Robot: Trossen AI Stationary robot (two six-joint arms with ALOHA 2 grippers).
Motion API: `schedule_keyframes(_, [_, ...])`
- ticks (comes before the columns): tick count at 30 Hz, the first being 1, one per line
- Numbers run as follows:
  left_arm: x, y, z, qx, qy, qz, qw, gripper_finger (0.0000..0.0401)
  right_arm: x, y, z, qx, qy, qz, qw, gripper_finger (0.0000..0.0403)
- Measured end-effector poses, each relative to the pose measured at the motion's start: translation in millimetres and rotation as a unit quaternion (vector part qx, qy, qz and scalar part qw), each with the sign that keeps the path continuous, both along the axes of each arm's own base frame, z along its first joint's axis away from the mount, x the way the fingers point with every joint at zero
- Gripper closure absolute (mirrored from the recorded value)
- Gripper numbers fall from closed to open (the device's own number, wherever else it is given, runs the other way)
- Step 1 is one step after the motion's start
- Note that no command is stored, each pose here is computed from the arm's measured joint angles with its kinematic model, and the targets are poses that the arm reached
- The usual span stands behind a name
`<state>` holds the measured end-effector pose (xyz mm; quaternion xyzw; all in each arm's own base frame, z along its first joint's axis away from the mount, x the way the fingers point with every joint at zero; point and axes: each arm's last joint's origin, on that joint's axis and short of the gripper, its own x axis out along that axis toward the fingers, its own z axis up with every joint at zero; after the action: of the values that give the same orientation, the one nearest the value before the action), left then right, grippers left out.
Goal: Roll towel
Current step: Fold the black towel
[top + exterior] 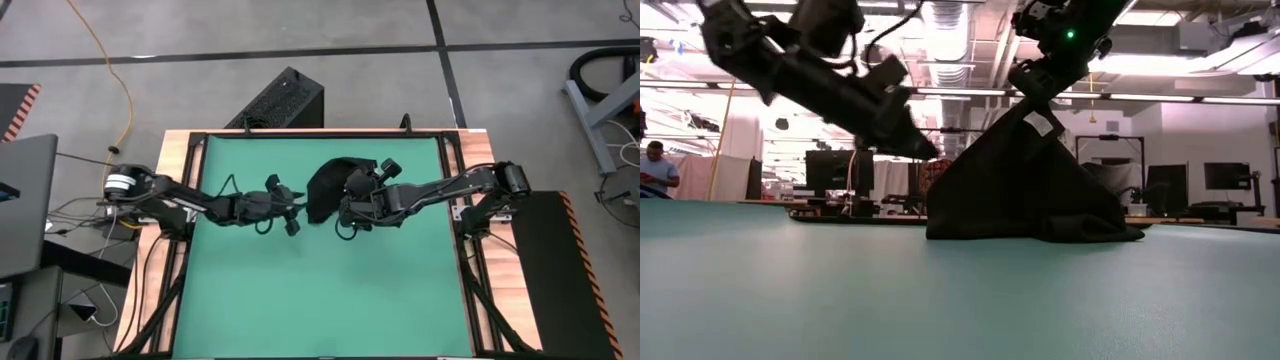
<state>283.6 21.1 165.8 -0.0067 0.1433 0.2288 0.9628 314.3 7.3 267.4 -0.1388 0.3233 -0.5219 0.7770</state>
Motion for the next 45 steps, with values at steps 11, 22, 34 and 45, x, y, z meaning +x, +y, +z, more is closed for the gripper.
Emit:
schedule_keyframes(11, [41,10,-33,-0.023,0.073,0.004,0.997,0.0164,0,0,0,0.001,0.000,0.000,1.000,0.0401])
schedule_keyframes(22, [36,13,-53,-0.129,0.131,0.014,0.983,0.0266,0,0,0,0.000,0.004,0.002,1.000,0.0401])
schedule_keyframes(34, [24,3,-18,-0.129,0.122,0.000,0.984,0.0399,-1,0,0,0.000,0.006,0.001,1.000,0.0401])
schedule_keyframes(45, [-43,13,80,-0.001,0.165,0.068,0.984,0.0401,7,-3,23,-0.035,0.021,0.007,0.999,0.0401])
